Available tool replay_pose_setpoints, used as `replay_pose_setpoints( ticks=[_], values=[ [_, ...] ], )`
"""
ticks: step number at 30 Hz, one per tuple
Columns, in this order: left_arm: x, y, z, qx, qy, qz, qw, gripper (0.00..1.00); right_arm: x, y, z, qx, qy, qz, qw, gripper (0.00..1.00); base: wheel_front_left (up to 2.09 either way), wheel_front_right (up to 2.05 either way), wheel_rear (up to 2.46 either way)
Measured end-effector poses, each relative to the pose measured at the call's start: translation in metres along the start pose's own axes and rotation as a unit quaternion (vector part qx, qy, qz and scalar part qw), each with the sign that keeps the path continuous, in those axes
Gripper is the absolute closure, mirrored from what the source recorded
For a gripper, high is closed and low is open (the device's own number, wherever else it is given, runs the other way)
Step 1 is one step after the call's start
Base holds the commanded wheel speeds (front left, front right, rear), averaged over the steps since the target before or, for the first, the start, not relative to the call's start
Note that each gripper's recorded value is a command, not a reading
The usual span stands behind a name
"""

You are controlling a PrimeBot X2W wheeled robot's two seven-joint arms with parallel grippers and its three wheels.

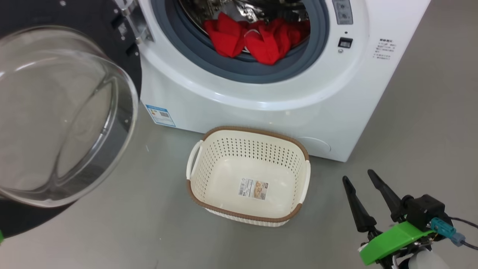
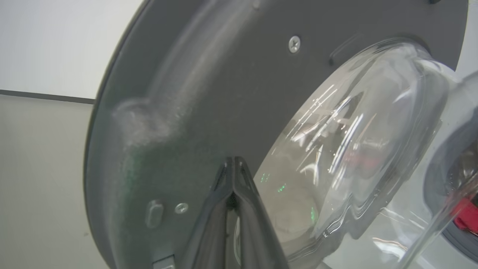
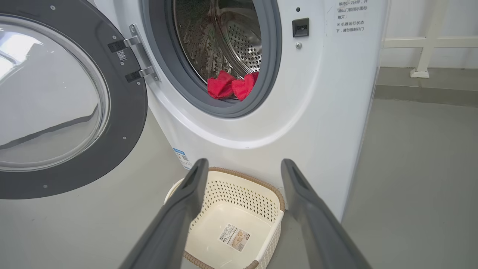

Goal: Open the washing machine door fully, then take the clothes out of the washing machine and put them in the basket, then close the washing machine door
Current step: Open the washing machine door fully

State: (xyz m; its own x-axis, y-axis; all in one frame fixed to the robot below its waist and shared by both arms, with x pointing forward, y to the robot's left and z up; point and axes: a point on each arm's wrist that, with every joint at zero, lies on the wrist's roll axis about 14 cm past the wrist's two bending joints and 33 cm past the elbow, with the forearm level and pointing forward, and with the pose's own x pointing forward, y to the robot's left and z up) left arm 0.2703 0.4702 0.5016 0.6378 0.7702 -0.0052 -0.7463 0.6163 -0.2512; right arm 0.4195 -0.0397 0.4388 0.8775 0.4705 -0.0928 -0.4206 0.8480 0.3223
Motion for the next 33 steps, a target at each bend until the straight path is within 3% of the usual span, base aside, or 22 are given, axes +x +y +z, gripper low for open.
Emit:
replay_pose_setpoints(
  ticks=[14,33],
  values=[
    [0.025,0.007,-0.005,0.041,0.013,0.024,0.999,1.00,0.006,-0.013,-0.007,0.004,0.006,-0.013,1.000,0.00,0.00,0.00,0.00],
    [0.021,0.014,-0.003,0.030,0.018,0.015,0.999,1.00,0.004,-0.007,0.004,-0.004,-0.007,-0.007,1.000,0.00,0.00,0.00,0.00]
  ],
)
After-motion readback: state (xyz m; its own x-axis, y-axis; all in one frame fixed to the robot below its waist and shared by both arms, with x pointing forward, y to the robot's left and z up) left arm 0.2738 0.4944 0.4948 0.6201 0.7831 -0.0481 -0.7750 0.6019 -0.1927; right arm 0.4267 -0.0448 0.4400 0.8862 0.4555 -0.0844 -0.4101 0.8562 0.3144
